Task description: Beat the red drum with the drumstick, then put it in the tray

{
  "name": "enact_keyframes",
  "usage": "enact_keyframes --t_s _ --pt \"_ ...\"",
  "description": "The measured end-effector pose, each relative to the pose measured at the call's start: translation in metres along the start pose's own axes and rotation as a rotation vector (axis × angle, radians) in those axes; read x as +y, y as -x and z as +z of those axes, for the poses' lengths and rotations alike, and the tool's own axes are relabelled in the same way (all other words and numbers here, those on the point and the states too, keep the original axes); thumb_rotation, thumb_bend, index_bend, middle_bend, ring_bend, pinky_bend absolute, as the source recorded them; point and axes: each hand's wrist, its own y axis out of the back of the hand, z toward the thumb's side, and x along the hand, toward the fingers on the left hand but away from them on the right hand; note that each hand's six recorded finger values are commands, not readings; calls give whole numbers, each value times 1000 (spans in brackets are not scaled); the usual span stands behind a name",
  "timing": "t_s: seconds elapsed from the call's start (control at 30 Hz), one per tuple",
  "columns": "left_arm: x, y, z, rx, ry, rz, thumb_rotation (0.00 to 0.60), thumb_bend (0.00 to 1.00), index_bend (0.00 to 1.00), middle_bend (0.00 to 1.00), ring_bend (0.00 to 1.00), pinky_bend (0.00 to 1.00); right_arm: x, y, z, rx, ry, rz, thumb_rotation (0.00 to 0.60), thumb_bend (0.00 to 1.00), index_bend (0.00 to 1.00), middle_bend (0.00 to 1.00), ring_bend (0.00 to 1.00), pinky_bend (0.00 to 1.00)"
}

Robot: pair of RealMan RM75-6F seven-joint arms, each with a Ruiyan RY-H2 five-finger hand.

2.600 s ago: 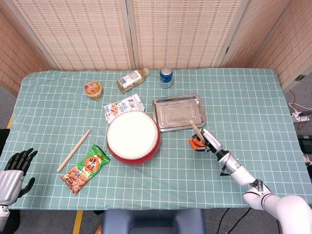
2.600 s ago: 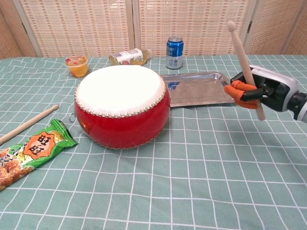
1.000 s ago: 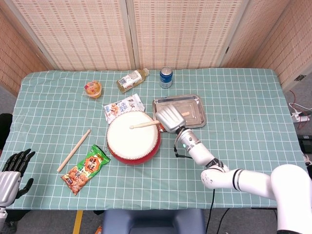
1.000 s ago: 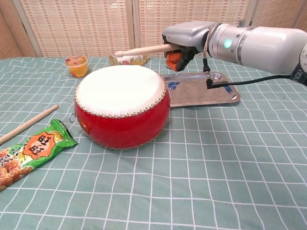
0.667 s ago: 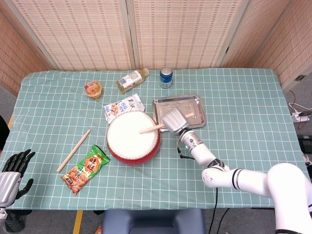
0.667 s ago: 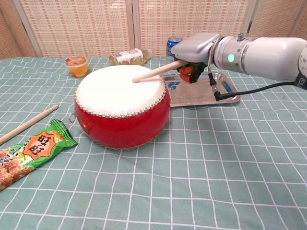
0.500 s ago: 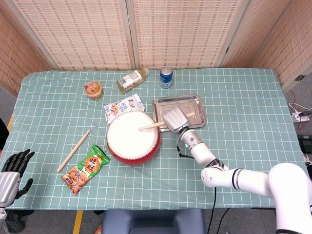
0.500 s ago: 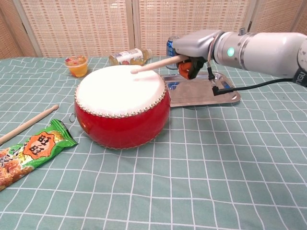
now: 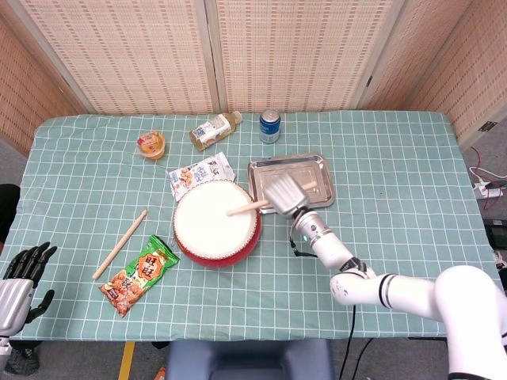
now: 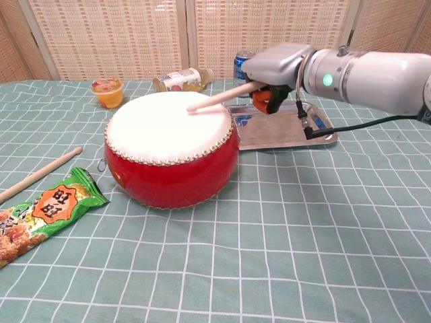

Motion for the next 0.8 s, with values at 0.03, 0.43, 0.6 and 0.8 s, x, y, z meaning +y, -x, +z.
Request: enact_keyframes --t_s 0.03,0.43,0.6,0.8 --pt "0 0 0 0 0 0 600 367 12 0 0 11 -3 1 -2 -10 -13 7 600 612 1000 999 1000 1000" --pt "2 -1 2 -4 -2 7 600 366 12 0 0 11 38 -3 8 58 241 -162 600 612 1000 999 1000 1000" --pt "0 -1 1 1 -3 1 600 365 12 0 0 11 19 0 11 65 169 -107 600 611 1000 999 1000 1000" --pt "-2 -1 1 0 0 -4 600 365 12 0 0 11 0 3 5 23 72 -44 600 611 1000 999 1000 1000"
